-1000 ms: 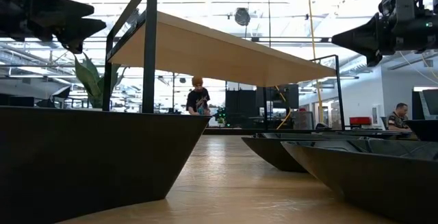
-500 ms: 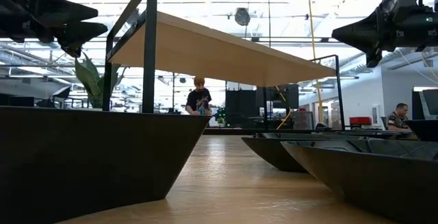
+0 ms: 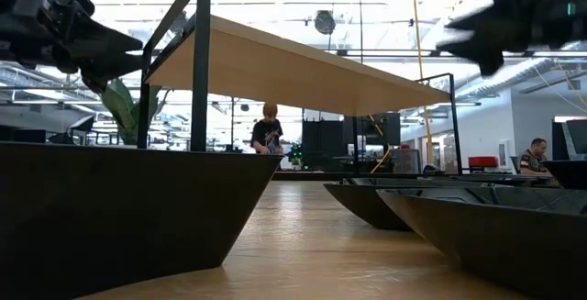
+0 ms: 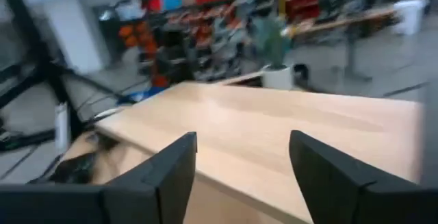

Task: Pick & Place Mini shaped plates
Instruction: Put the leaf shaped plate on the shelf

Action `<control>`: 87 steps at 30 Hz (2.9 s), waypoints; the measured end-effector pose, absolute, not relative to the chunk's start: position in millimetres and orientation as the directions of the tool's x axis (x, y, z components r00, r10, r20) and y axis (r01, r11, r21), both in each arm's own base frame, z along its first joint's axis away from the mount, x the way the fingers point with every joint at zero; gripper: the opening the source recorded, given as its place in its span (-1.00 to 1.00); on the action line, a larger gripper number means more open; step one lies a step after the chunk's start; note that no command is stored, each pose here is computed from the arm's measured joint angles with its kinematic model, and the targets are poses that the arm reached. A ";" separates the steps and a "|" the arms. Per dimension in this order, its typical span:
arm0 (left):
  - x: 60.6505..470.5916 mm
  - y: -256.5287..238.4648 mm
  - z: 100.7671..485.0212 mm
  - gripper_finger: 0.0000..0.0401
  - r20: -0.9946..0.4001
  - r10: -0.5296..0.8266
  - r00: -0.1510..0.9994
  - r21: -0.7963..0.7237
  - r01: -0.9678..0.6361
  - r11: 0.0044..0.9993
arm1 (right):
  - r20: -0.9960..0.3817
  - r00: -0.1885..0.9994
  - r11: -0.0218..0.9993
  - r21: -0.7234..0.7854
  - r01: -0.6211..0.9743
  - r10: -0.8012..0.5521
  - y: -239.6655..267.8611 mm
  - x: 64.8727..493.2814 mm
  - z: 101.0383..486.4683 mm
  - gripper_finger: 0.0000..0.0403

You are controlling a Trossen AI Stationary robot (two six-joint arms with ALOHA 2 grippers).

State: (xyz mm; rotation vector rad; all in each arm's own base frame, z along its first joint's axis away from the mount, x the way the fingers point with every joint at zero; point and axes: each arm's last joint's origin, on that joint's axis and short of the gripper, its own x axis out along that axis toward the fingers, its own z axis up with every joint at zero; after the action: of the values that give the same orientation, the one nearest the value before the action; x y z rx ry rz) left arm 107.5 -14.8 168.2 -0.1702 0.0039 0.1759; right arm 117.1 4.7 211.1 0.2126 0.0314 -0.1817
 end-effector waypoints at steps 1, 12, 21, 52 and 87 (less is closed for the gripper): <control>107.6 -14.2 167.6 0.04 -0.024 0.179 0.984 -0.156 -0.181 0.971 | -0.111 0.981 0.965 0.192 0.180 -0.161 6.8 122.8 215.9 0.12; 110.8 -13.8 161.7 0.04 -0.085 0.190 0.978 -0.056 -0.195 0.979 | -0.821 0.554 0.846 0.194 0.496 -0.137 26.7 161.7 204.9 -0.08; 113.9 -14.3 158.4 0.04 -0.118 0.197 0.973 0.093 -0.187 0.978 | -0.897 0.437 0.710 0.265 0.652 -0.067 28.9 162.3 179.2 -0.19; 114.6 -14.6 164.8 0.04 -0.056 0.190 0.980 0.145 -0.181 0.973 | -0.883 0.465 0.677 0.304 0.670 -0.063 25.2 145.3 169.4 -0.38; 117.0 -14.2 158.1 0.04 -0.120 0.228 0.966 0.079 -0.219 0.972 | -0.925 0.364 0.663 0.205 0.720 -0.110 21.9 133.0 136.6 -0.39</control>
State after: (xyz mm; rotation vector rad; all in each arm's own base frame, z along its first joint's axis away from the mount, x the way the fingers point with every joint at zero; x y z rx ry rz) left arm 117.0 -14.2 158.1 0.0650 0.1285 0.2261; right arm 133.0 21.9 136.6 0.6702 1.0746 -0.5883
